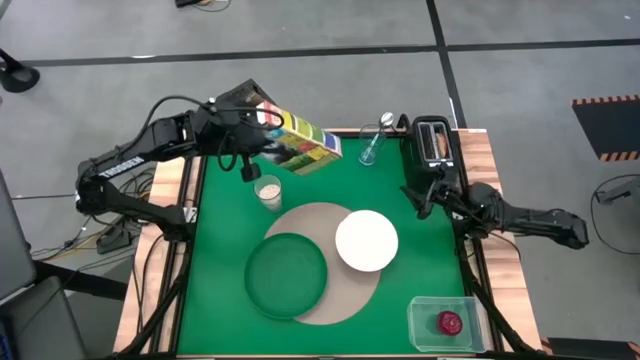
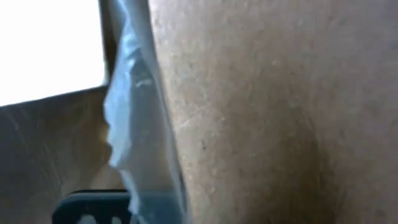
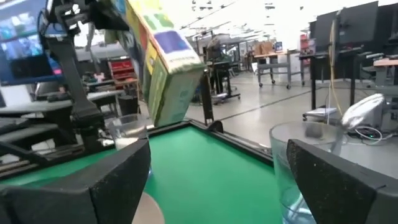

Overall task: Arrange a breakfast setting
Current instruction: Pour the cereal from the green cereal box into the white bowl

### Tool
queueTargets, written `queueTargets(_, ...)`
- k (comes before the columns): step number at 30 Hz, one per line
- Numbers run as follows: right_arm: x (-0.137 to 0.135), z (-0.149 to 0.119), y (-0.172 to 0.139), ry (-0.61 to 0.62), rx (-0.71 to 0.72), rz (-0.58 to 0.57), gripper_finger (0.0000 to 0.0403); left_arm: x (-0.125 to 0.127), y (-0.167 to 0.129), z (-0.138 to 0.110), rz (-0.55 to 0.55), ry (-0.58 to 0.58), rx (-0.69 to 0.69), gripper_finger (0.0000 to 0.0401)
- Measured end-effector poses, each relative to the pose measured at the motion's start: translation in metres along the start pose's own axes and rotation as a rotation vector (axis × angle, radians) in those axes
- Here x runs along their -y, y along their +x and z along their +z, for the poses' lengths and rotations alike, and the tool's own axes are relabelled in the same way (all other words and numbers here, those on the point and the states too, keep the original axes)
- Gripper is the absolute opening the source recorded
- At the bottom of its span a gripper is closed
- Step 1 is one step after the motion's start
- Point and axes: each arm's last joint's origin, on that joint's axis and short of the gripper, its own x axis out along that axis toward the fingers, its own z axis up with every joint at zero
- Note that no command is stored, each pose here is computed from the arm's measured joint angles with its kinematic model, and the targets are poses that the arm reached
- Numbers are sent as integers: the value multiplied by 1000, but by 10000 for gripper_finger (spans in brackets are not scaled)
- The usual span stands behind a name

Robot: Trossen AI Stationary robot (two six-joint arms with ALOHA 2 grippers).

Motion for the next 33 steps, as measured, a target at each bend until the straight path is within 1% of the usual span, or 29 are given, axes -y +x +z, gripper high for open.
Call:
queueTargets(4, -3, 0, 5, 4, -9, 55, 395, 8, -2, 6, -27, 18, 48, 0)
queueTargets(8, -6, 3, 11, -23, 28, 84, 399, 16, -4, 12, -47, 35, 99, 0)
queueTargets(12, -9, 8, 15, -58, 89, 123, 397, 22, -6, 16, -65, 47, 131, 0)
queueTargets(16, -11, 16, 18, -90, 186, 124, 396, 27, -7, 20, -80, 54, 163, 0)
queueTargets(19, -12, 19, 19, -98, 223, 123, 398, 30, -8, 22, -90, 53, 180, 0)
queueTargets(23, -12, 14, 23, -127, 183, 120, 398, 34, -10, 23, -102, 54, 185, 0)
queueTargets(33, -18, 8, 41, -75, 136, 149, 397, 37, -11, 28, -109, 48, 231, 0)
